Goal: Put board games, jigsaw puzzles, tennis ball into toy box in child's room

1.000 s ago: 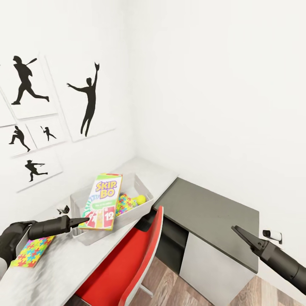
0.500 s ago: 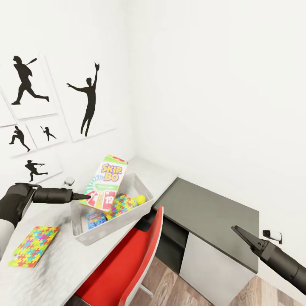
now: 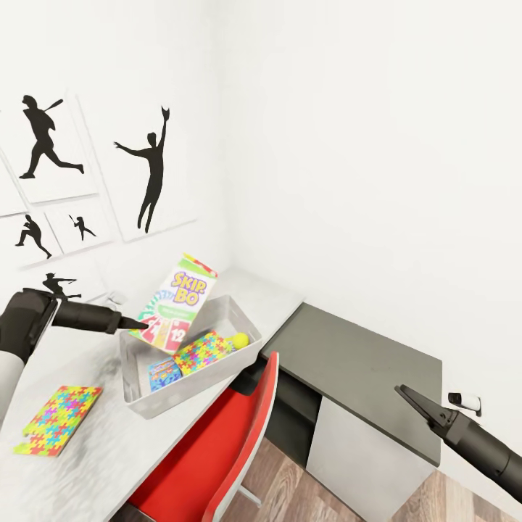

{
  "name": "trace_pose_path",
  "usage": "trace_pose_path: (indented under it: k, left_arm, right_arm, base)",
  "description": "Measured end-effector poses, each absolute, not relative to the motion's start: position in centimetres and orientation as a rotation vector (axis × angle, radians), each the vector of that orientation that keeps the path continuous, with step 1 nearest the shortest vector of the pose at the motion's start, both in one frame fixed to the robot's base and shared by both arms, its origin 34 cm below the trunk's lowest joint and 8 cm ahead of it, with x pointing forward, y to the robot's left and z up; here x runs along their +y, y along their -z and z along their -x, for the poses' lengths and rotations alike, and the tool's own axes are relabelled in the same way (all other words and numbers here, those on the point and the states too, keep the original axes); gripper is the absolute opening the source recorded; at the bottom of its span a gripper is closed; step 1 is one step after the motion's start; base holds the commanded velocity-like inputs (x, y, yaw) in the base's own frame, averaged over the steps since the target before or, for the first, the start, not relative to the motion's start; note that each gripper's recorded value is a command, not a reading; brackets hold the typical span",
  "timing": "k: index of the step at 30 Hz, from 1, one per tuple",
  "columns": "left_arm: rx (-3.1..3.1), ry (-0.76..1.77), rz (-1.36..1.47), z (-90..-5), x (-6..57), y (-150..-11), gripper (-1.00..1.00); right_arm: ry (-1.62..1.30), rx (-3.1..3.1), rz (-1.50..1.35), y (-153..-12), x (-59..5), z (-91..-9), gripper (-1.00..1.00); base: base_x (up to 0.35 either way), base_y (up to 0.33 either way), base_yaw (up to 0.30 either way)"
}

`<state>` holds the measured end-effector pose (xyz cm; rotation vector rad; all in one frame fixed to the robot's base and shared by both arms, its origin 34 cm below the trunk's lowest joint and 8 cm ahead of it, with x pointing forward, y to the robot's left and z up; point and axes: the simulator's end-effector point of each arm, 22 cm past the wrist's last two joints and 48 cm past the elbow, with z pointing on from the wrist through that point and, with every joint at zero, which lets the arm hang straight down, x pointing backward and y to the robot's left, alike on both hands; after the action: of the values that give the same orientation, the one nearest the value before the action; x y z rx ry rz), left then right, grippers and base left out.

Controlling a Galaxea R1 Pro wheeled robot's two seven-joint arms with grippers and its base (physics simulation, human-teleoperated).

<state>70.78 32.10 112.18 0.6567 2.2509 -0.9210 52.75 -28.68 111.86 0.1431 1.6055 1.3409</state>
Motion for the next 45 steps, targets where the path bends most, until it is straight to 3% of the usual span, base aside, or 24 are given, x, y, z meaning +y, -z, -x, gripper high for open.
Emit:
trace_pose_path:
  k: [23,45]
  left_arm:
    - [2.267,0.749,-0.938,-70.8,29.7,-111.1,-1.00]
    - [2.332,0.627,-1.010,-71.5,30.4,-109.1,-1.00]
  right_arm:
    - [-1.342,1.604,-0.149,-112.0,-29.0,-52.7,1.00]
    - [-1.348,1.631,-0.172,-110.6,-29.0,-53.1,1.00]
  base:
    - [0.000,0.000,0.000]
    - [0.000,0.000,0.000]
